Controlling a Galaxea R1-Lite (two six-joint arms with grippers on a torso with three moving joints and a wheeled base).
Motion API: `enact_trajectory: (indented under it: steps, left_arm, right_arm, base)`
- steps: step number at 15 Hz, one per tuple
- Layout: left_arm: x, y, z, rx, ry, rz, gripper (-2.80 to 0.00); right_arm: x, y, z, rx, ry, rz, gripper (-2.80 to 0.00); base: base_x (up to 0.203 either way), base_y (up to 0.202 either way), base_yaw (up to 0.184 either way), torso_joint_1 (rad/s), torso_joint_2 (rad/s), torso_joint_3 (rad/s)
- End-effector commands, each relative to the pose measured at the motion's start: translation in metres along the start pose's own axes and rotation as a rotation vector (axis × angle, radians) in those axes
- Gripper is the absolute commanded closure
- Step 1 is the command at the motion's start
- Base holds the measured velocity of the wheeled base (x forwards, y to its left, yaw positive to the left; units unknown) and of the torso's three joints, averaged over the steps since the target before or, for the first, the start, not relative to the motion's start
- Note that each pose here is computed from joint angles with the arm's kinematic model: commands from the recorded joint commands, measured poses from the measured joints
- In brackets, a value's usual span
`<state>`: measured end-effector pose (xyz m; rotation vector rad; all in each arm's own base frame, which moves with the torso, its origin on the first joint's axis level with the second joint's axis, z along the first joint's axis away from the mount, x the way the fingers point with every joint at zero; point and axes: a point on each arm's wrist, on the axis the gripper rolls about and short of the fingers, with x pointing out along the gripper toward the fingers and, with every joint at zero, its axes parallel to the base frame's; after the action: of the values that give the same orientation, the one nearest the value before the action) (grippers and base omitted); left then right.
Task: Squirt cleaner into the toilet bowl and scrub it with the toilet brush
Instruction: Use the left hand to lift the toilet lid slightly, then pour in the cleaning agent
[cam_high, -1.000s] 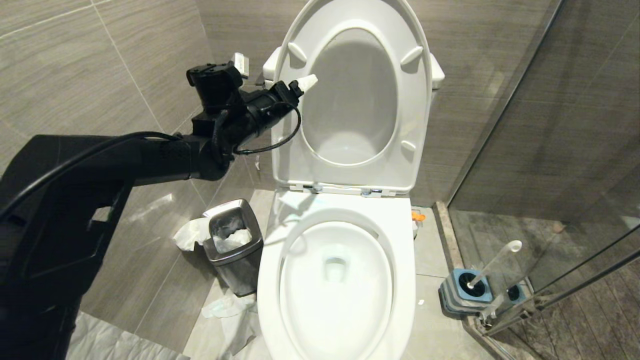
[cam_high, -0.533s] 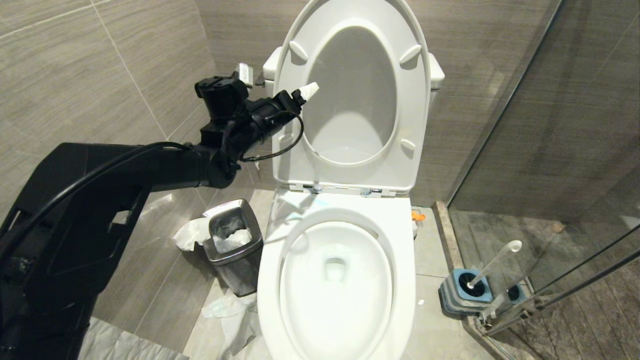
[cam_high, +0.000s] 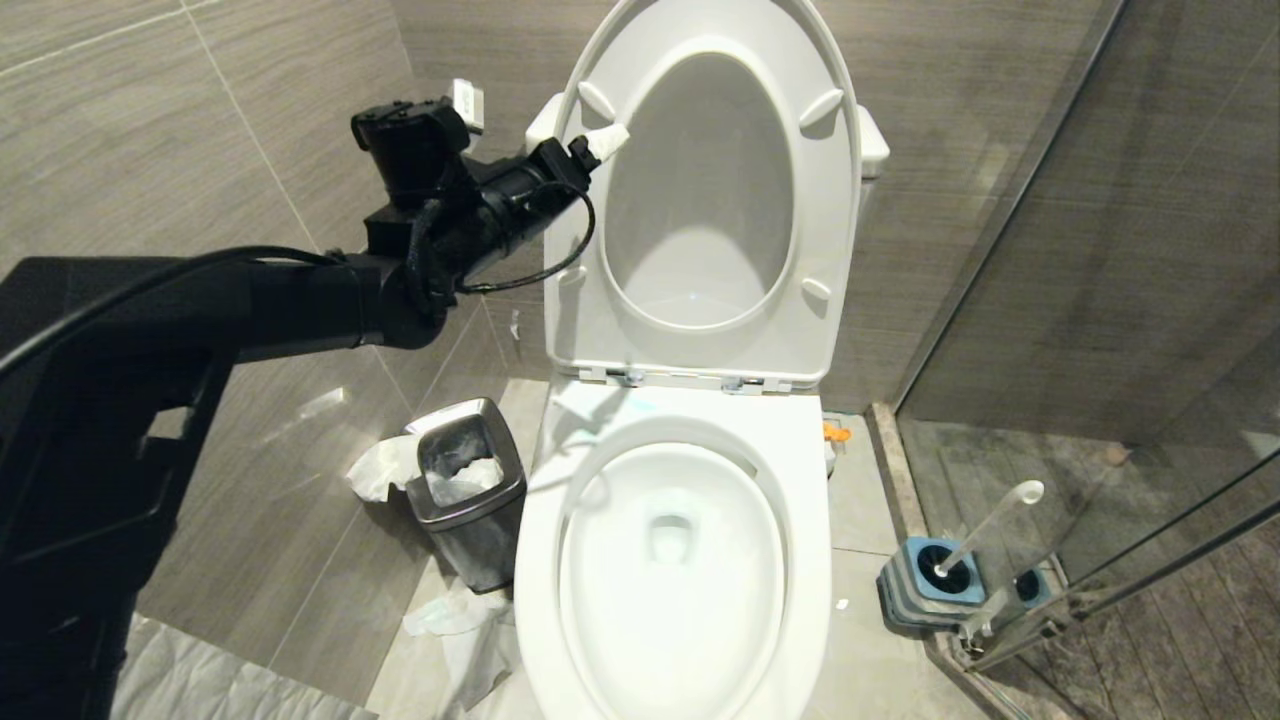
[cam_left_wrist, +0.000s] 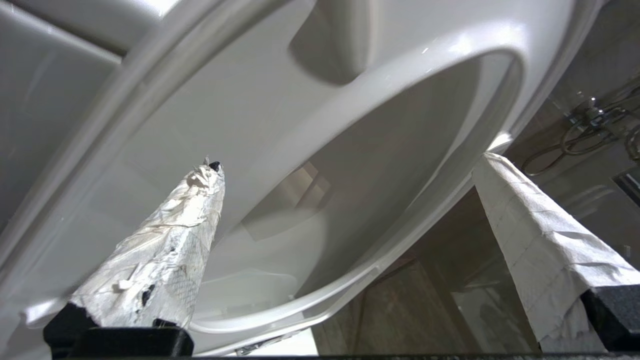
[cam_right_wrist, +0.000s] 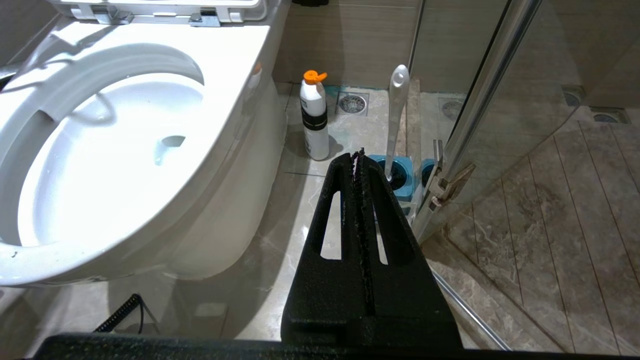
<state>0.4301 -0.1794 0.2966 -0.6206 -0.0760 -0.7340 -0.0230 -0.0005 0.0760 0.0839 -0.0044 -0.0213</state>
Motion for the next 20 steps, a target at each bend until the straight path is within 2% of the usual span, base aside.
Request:
enact_trajectory:
  steps: [1,10,11,16,20]
  left_arm:
    - [-0.013,-0.025,0.029,0.011,-0.037,-0.029,-2.80]
    - [-0.086,-0.104,0.110,0.002,-0.023,0.032,-2.80]
    - [-0.095,-0.112,0.117,0.003,-0.026,0.039,0.00]
    - [-0.125,-0.137,0.133,0.011,-0.020,0.070,0.00]
    - [-0.139,-0.147,0.140,0.125,-0.057,0.122,0.00]
  right_arm:
    - [0.000,0.000,0.000,0.000,0.001,0.000,0.00]
    - [0.000,0.000,0.000,0.000,-0.001,0.000,0.00]
    - [0.000,0.000,0.000,0.000,0.000,0.000,0.00]
    - [0.000,0.000,0.000,0.000,-0.001,0.000,0.00]
    - [0.000,0.000,0.000,0.000,0.001,0.000,0.00]
  base:
    - [0.000,0.000,0.000,0.000,0.00,0.000]
    - [0.000,0.000,0.000,0.000,0.00,0.000]
    - [0.000,0.000,0.000,0.000,0.00,0.000]
    - [0.000,0.000,0.000,0.000,0.00,0.000]
    - [0.000,0.000,0.000,0.000,0.00,0.000]
